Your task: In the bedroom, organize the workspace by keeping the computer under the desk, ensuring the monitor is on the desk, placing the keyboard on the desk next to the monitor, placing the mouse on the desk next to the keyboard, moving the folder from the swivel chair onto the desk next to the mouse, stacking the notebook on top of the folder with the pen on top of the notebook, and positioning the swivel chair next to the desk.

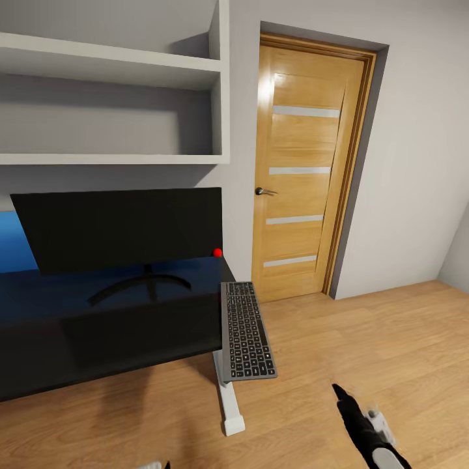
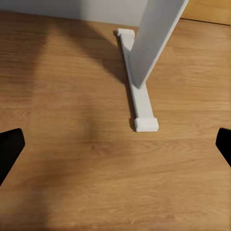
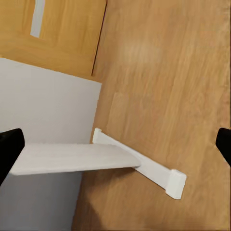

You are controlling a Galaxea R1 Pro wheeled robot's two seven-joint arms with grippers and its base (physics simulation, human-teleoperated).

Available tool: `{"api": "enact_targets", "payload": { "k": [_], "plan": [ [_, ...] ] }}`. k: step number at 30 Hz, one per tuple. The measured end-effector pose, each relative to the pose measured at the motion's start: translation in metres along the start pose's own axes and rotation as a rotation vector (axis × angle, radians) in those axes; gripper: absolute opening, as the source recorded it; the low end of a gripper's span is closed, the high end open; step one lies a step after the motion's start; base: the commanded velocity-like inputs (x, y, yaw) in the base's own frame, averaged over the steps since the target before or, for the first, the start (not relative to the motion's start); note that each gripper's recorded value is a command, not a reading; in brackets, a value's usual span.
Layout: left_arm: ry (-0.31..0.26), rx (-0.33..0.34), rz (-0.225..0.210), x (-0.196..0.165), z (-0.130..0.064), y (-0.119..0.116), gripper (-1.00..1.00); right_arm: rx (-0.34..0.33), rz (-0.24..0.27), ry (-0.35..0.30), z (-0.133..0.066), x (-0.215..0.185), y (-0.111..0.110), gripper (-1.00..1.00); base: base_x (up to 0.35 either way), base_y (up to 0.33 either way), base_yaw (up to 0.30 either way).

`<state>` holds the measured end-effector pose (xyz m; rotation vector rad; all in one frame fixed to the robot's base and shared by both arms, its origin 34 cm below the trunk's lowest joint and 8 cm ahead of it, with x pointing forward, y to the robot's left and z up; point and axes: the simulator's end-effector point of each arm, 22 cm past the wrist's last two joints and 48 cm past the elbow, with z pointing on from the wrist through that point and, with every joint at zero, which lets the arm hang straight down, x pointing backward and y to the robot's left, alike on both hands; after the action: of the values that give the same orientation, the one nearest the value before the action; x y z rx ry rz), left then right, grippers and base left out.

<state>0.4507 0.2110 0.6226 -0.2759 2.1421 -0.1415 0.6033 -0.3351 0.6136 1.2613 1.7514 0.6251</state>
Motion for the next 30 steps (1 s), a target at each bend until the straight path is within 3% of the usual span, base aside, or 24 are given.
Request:
{"api": "enact_targets", "payload": {
  "k": [7,9,11,12,15,25,30],
  "plan": [
    [0.028,-0.034,0.003,0.018,0.006,0.003,1.0,0.126,-0.268,-0.016,-0.004,0.0,-0.063,1.0,0.0,0.0,0.0],
    [0.053,-0.079,-0.006,0.031,0.012,0.007,1.0,0.196,-0.461,-0.064,-0.016,0.004,-0.101,1.0,0.0,0.0,0.0],
    [0.059,-0.102,-0.018,0.032,0.015,0.009,1.0,0.205,-0.542,-0.093,-0.022,0.004,-0.108,1.0,0.0,0.0,0.0],
    [0.072,-0.171,-0.052,0.039,0.024,0.022,1.0,0.214,-0.687,-0.156,-0.036,0.002,-0.126,1.0,0.0,0.0,0.0],
    [0.085,-0.222,-0.062,0.04,0.026,0.035,1.0,0.215,-0.73,-0.154,-0.045,0.014,-0.13,1.0,0.0,0.0,0.0],
    [0.1,-0.263,-0.068,0.026,0.021,0.046,1.0,0.164,-0.72,-0.139,-0.057,0.057,-0.098,1.0,0.0,0.0,0.0],
    [0.1,-0.266,-0.068,0.019,0.016,0.044,1.0,0.185,-0.73,-0.12,-0.066,0.06,-0.103,1.0,0.0,0.0,0.0]
  ]
}}
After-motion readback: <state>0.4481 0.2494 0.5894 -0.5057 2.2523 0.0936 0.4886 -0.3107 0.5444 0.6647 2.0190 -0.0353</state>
